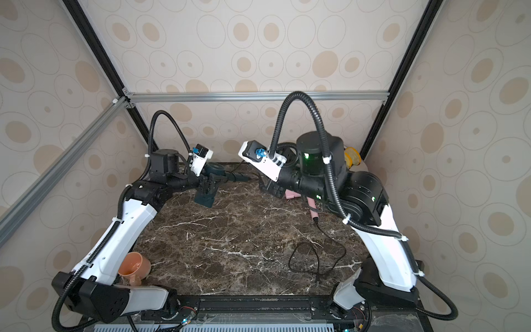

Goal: Wrap the cord around the hair dryer
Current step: Wrap the power cord around the hair dryer.

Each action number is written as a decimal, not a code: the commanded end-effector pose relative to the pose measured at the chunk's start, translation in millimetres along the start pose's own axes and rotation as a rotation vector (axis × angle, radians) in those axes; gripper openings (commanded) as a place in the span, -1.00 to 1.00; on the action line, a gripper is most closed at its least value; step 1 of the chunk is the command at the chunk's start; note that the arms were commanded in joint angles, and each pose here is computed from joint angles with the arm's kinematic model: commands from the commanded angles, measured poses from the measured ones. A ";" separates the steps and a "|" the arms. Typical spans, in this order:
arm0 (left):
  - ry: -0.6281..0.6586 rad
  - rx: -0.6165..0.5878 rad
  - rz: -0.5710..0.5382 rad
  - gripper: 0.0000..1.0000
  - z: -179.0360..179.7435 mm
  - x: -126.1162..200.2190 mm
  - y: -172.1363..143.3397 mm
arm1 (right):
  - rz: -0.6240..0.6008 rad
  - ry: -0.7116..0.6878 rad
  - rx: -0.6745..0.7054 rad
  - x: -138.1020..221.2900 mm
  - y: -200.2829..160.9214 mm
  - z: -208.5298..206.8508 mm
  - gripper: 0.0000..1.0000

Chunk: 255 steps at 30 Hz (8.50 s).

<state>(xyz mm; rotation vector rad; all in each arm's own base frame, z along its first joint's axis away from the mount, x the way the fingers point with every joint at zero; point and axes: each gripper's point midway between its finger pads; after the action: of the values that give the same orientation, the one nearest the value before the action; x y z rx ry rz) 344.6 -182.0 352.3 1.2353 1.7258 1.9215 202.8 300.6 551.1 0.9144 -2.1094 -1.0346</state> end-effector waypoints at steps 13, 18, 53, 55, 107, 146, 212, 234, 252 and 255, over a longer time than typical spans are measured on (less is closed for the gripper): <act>-0.673 0.152 -0.286 -1.00 -176.4 115.1 82.0 | -0.037 -0.127 -0.008 -99.0 -56.0 -123.0 -1.00; -0.752 0.140 -0.489 -1.00 -190.0 156.3 133.9 | -0.047 -0.058 -0.102 -128.3 -79.4 -126.4 -1.00; 0.025 -0.062 -0.734 -1.00 -19.7 122.0 232.9 | 0.093 0.285 -0.390 -75.3 -151.2 58.7 -1.00; 0.078 -0.086 -0.658 -1.00 -6.3 109.4 222.3 | 0.110 0.304 -0.369 -67.8 -146.9 67.7 -1.00; -0.595 -0.058 -0.417 -1.00 -167.8 137.0 128.4 | 0.036 0.096 -0.062 -115.7 -96.6 -75.3 -1.00; -0.493 -0.039 -1.116 -1.00 -110.9 215.1 289.2 | -0.109 0.235 -0.688 -114.2 -165.6 -21.9 -1.00; -0.554 -0.020 -0.187 -1.00 -148.4 66.7 87.7 | 0.136 0.060 -0.064 -65.9 -87.6 -46.6 -1.00; -0.661 -0.037 -0.668 -1.00 -159.5 148.7 215.2 | -0.115 0.337 -0.575 -77.8 -144.3 -44.1 -1.00; -0.718 -0.010 -0.574 -1.00 -169.3 142.7 200.4 | -0.089 0.260 -0.502 -62.9 -131.4 -60.8 -0.47; -0.717 -0.013 -0.574 -1.00 -169.4 142.9 199.9 | -0.092 0.255 -0.487 -59.1 -126.4 -62.6 -0.39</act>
<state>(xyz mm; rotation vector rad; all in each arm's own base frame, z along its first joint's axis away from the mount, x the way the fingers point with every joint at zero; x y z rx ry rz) 238.2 -259.3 560.0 1.2392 1.5888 0.9755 325.3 263.2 464.3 0.8506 -1.5093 -1.3465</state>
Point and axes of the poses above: each gripper's point midway between its finger pads, its own x axis back along the fingers, its own z axis along the line the jaws close on, y = z × x, and after that the axes turned 2 degrees about -x, right-handed
